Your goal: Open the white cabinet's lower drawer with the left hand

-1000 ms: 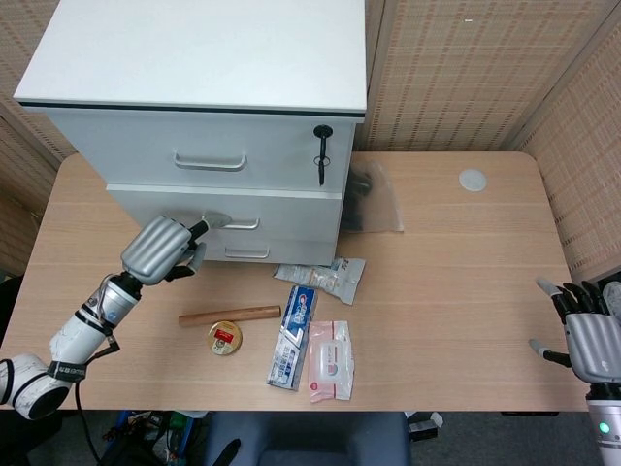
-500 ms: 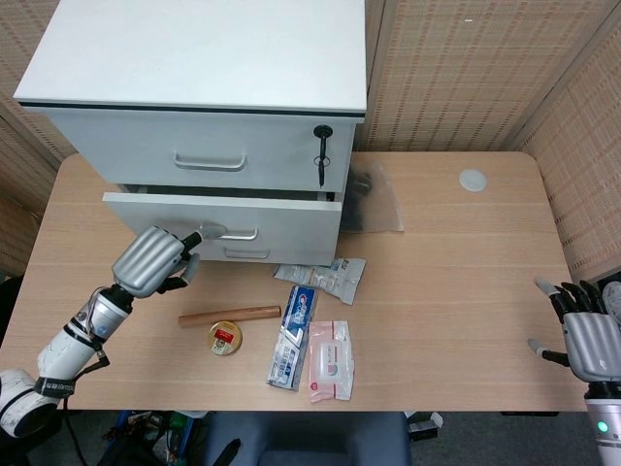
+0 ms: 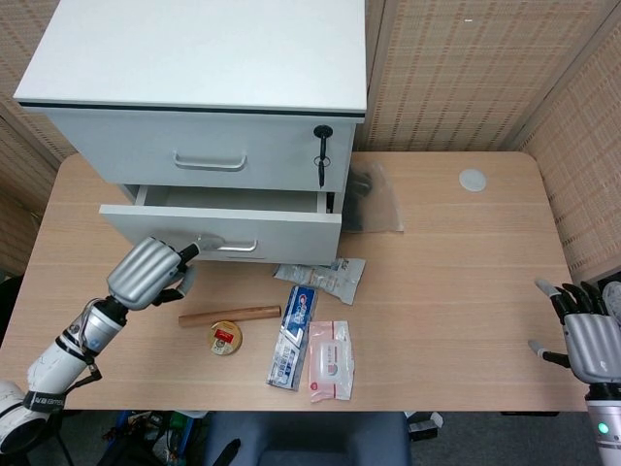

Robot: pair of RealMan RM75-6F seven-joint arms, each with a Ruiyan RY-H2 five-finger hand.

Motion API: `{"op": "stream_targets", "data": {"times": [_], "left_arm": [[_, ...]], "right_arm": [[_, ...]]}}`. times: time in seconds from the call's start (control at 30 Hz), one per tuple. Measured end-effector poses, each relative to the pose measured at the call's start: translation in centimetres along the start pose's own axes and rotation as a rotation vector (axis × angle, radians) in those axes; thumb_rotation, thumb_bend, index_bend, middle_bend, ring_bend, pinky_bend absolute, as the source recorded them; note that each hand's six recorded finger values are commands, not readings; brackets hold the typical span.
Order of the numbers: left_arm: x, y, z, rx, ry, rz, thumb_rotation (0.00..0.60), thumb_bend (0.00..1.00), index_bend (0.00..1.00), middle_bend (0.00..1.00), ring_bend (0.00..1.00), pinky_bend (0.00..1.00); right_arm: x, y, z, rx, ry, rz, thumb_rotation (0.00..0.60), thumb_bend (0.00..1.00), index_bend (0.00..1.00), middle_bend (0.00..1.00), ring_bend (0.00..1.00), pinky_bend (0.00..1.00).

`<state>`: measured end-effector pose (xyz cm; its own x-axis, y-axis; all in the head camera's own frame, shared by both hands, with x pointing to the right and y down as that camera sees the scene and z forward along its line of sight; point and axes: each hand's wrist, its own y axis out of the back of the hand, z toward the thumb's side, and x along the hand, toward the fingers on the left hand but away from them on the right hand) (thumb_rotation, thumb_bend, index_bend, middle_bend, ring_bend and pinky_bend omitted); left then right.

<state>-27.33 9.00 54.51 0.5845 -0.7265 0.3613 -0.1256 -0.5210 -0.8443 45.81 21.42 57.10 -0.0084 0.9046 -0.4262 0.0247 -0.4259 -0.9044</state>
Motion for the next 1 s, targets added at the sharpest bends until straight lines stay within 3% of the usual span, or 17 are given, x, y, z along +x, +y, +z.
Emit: {"op": "stream_targets", "data": {"times": [1.0], "left_arm": [[-3.5,0.0,2.0,0.005,-0.014,-0.019,0.600,0.68,0.22,0.99,1.00,1.00]], "right_arm": [[0.1,-0.1,-0.4,-0.002,-0.007,0.001,0.600,0.04,0.16,0.26,0.15,0.08]]}}
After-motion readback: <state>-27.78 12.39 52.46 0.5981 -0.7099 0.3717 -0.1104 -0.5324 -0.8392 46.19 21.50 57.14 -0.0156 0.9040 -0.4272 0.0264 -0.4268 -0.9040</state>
